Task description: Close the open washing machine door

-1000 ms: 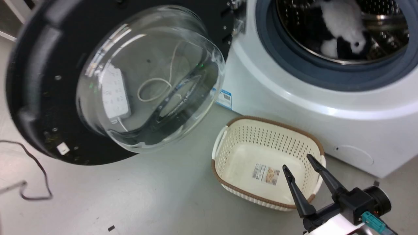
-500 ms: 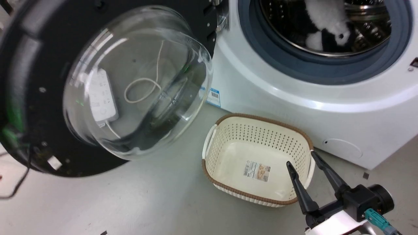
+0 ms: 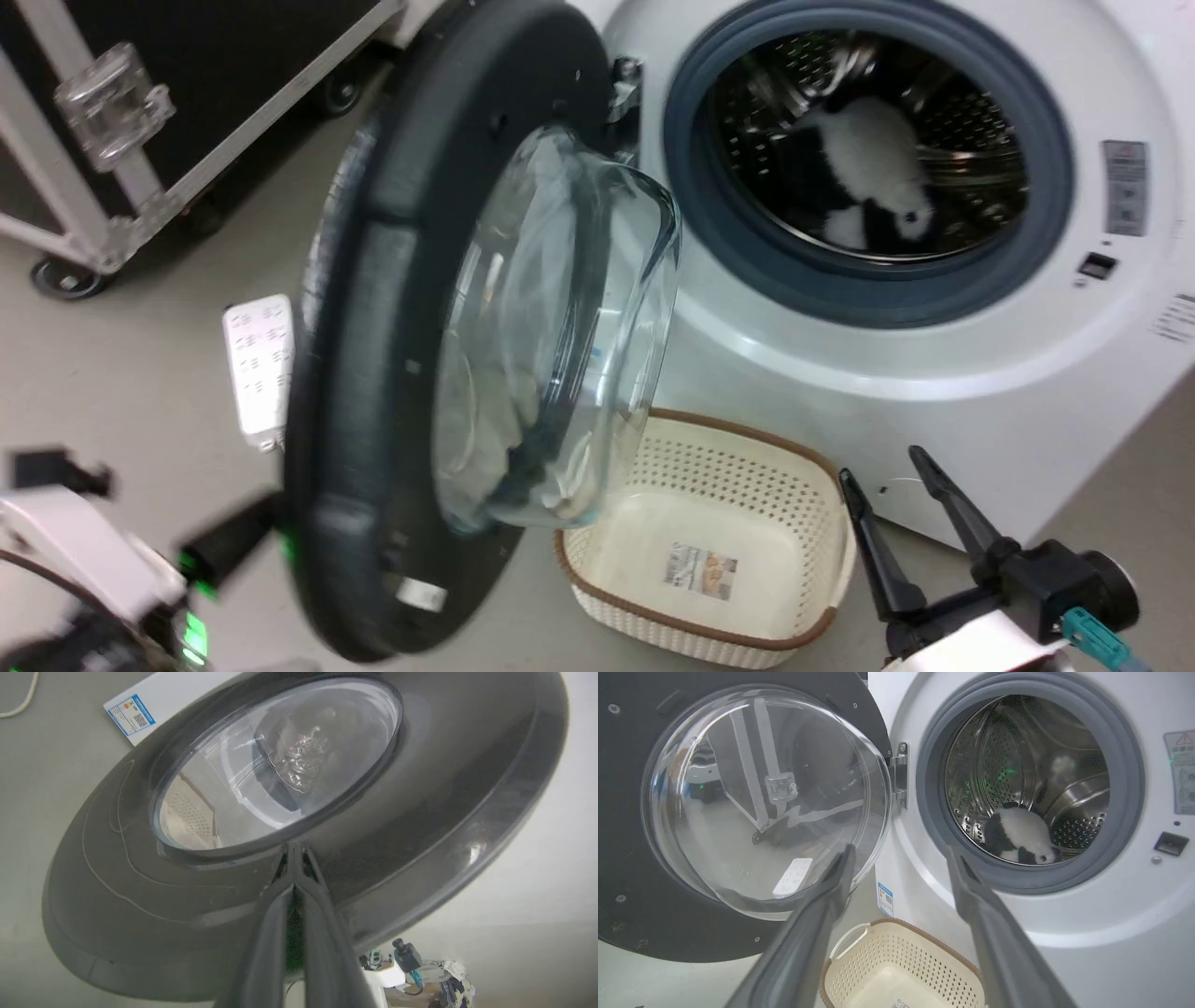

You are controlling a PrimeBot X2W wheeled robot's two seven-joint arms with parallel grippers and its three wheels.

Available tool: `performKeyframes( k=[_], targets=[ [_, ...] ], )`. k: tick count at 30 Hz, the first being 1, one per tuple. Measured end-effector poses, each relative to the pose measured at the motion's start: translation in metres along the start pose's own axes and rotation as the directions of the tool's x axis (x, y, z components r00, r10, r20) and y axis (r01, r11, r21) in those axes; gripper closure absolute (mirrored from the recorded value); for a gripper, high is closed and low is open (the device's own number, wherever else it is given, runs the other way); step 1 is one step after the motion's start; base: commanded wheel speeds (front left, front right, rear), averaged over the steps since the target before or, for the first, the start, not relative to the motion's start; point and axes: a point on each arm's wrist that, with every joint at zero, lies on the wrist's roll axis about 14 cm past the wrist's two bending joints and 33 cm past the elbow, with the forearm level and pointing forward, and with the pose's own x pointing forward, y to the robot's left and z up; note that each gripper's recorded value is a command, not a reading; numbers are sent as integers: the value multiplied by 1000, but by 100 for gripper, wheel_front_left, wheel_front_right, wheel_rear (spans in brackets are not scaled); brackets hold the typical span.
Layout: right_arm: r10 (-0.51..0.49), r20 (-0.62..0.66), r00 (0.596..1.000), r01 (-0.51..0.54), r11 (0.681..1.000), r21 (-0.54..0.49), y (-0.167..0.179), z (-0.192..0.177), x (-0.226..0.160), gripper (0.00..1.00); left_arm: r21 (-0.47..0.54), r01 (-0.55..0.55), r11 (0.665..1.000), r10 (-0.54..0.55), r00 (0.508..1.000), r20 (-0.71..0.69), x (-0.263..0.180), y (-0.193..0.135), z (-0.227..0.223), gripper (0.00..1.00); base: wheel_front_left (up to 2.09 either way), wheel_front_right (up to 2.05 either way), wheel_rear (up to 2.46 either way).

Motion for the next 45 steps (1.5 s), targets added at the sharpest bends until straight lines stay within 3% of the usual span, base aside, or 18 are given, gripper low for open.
performKeyframes(
  k=[11,20,26,35,38,41,42,43,44,45],
  targets=[
    [-174,27,984,175,982,-66,-52,15,-32,0,-139,125,982,-159,949,-272,52,-31,-125,100,0,0,0],
    [-345,-3,938,343,934,-101,-103,11,-71,0,-309,151,939,-265,889,-373,119,-57,-203,100,0,0,0],
    [-467,-34,884,460,880,-124,-135,4,-105,0,-410,166,897,-330,868,-372,177,-84,-235,100,0,0,0],
    [-589,-73,805,576,804,-144,-162,-4,-147,0,-528,186,829,-372,888,-270,262,-135,-263,100,0,0,0],
    [-608,-76,791,594,791,-145,-164,-5,-154,0,-522,196,830,-374,890,-260,271,-143,-270,100,0,0,0],
    [-599,-67,798,588,798,-130,-162,-3,-150,0,-503,194,842,-355,902,-247,269,-137,-268,100,0,0,0],
    [-576,-53,816,568,815,-116,-155,0,-142,0,-418,223,881,-335,917,-218,262,-125,-253,100,0,0,0],
    [-566,-48,823,559,822,-110,-152,1,-140,0,-366,238,900,-327,923,-205,258,-120,-246,74,0,0,0],
    [-555,-47,830,549,829,-106,-149,1,-137,0,-310,260,915,-327,927,-187,252,-115,-238,25,0,0,0],
    [-546,-43,837,540,836,-103,-146,2,-135,0,-251,281,926,-327,931,-163,245,-111,-229,0,0,0,0]
  ],
)
